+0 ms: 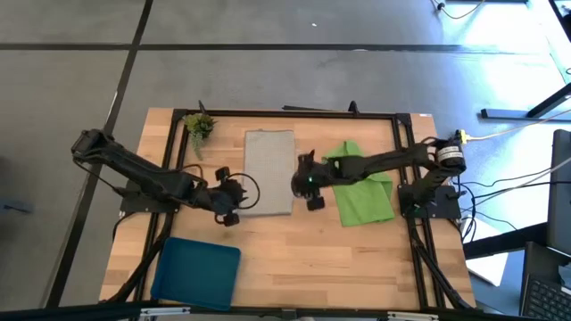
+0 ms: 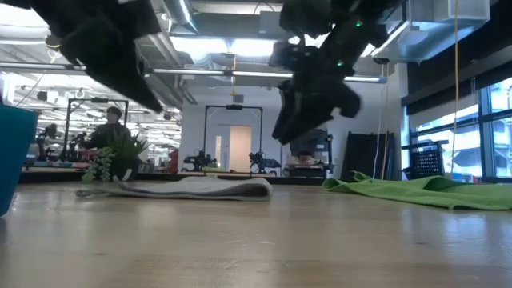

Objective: Fold microfiber towels
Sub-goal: Fold the gray microfiber cloth

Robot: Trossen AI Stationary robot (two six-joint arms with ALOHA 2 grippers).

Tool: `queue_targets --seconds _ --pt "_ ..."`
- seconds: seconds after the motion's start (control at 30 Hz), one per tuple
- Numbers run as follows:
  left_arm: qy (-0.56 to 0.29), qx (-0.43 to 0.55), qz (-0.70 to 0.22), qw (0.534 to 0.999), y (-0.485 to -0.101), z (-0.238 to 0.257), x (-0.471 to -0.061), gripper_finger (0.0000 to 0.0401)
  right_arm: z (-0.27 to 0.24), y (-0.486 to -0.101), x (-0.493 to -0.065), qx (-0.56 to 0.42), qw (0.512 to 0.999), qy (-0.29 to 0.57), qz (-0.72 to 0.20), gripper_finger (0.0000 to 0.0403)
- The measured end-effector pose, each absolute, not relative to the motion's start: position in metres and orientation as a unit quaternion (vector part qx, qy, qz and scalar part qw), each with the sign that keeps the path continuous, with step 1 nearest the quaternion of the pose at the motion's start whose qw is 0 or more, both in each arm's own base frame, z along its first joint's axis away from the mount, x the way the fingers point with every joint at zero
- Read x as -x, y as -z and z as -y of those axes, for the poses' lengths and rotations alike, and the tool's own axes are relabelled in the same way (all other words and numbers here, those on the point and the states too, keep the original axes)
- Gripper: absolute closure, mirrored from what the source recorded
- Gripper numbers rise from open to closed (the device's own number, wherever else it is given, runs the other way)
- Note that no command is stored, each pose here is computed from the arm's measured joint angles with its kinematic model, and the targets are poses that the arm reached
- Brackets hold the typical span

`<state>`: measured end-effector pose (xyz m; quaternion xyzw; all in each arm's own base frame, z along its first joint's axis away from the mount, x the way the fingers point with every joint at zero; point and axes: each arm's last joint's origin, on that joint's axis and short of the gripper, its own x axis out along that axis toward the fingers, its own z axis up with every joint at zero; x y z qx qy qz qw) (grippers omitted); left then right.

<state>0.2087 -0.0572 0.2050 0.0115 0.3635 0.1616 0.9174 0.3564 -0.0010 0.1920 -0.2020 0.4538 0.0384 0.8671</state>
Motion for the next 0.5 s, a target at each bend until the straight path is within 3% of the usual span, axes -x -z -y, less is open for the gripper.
queue_targets --seconds 0.17,0.5 --pt "-0.163 -0.025 -0.34 0.926 -0.213 0.062 -0.203 0.0317 -0.032 -0.172 -0.365 0.23 0.861 -0.106 -0.442 0.0222" --pt "-0.161 -0.013 -0.339 0.927 -0.212 0.065 -0.202 0.0317 -0.049 -0.128 -0.381 0.259 0.85 -0.134 -0.439 0.0222"
